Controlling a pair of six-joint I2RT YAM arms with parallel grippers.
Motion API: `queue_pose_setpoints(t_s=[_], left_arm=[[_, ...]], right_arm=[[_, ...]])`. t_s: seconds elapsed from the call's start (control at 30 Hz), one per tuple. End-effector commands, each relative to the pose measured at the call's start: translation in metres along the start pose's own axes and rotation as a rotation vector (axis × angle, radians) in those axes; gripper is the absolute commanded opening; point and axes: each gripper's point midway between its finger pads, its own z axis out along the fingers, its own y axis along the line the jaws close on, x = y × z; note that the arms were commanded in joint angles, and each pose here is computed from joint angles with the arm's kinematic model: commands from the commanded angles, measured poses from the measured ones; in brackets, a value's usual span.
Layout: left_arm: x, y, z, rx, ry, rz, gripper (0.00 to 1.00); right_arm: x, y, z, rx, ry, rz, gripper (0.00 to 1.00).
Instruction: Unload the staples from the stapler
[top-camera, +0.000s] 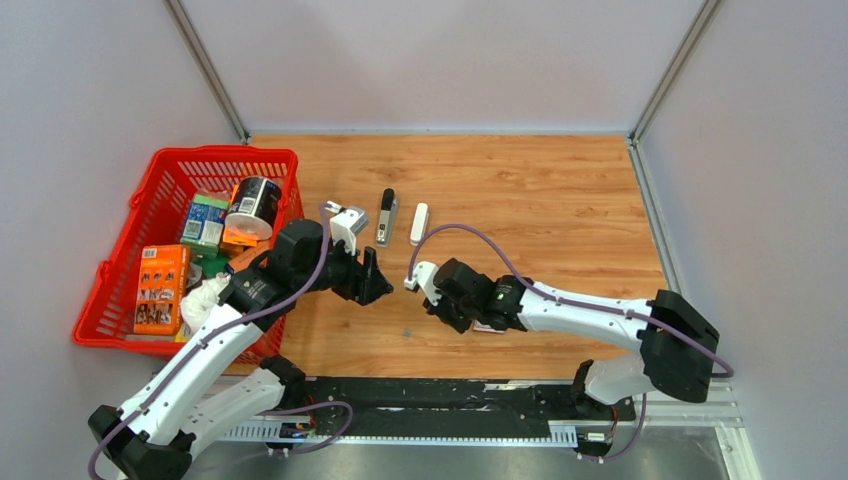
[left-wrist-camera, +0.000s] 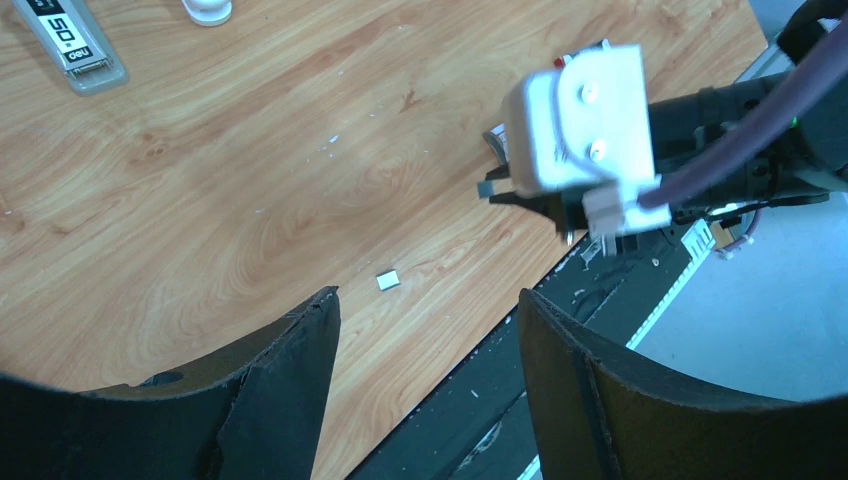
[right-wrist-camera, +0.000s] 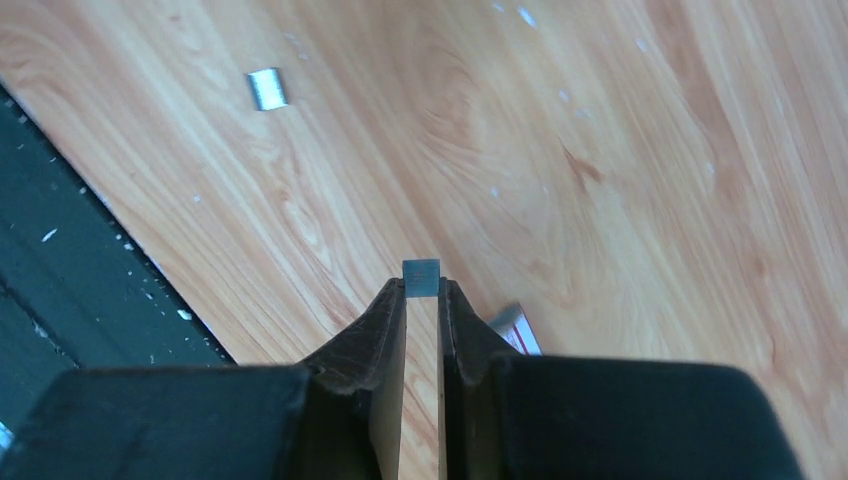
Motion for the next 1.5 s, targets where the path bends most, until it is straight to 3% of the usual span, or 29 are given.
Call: queue_pose_setpoints(t_s=[0.0,0.3,0.5,0.8,1.47], left_arm=[[-0.005,-0.006,-0.004,0.030,-0.028,0.020,0.73],[-0.005,-0.008,-0.005,0.041,-0.029,0.022,0.73],[-0.005,-0.010,-0.004,0.049,-0.028,0.022,0.73],[-0.004,-0.011,-0.004,0.058,-0.022,0.022,0.73],[-0.001,-0.014,-0.002,0.066,-0.011,0.028,0.73]], right_arm=[[0.021,-0.034,-0.024,0.217,0.033,0.254,0.09],[0.062,-0.072,-0.058,0.428,-0.031,0.560,0.10],[0.097,-0.088,-0.072,0.588,0.027,0.703,0.09],[0.129,-0.111,-0.083,0.766,0.012,0.960,0.08],[0.159,-0.129,-0.077,0.837,-0.018,1.127,0.10]])
